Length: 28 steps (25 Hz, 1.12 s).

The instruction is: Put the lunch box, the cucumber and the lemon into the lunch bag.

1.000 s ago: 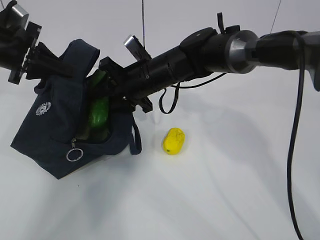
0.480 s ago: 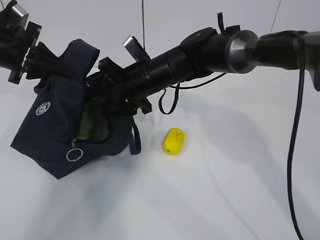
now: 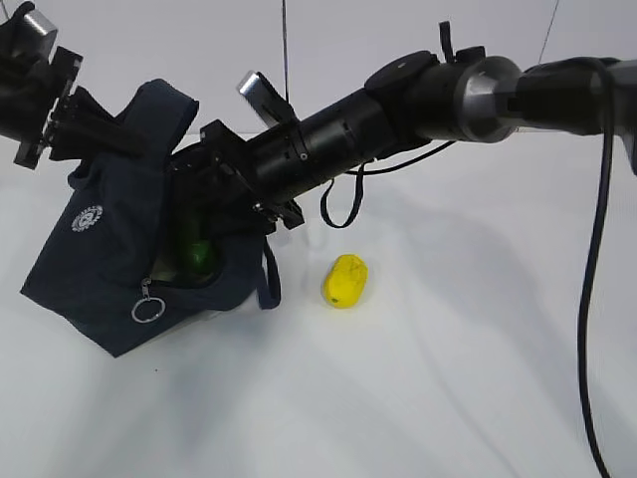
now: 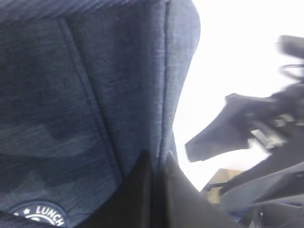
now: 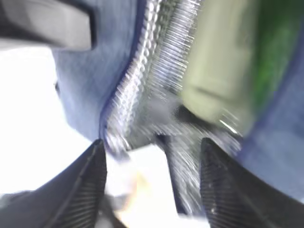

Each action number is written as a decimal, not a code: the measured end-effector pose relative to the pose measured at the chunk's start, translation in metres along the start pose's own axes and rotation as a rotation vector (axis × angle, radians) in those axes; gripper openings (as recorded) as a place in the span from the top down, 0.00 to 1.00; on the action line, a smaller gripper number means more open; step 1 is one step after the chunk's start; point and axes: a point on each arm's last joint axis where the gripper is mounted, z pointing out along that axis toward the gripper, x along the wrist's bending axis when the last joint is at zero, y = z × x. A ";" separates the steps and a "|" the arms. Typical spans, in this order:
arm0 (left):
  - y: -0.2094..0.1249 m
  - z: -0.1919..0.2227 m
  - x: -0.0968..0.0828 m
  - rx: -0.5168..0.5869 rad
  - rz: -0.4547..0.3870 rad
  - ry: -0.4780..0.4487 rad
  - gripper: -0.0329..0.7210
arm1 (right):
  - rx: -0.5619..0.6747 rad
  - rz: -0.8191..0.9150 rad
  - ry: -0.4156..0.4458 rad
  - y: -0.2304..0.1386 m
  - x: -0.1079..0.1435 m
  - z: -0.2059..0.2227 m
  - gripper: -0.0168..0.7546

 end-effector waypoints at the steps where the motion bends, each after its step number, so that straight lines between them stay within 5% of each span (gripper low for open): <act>1: -0.001 0.000 0.001 0.007 0.007 0.009 0.97 | 0.004 -0.007 -0.005 0.000 0.001 -0.001 0.36; 7: -0.003 0.000 0.004 0.039 0.031 0.048 0.97 | 0.027 -0.074 -0.078 -0.003 0.021 -0.018 0.36; 15: -0.003 -0.007 0.010 0.033 0.025 0.068 0.97 | 0.052 -0.052 -0.447 -0.010 0.036 -0.056 0.36; 21: -0.002 -0.018 0.019 0.007 0.005 0.082 0.97 | -0.028 0.141 -0.730 -0.011 0.024 -0.075 0.36; 28: -0.002 -0.019 0.020 0.008 0.006 0.086 0.97 | -0.094 0.286 -0.820 -0.010 0.010 -0.072 0.36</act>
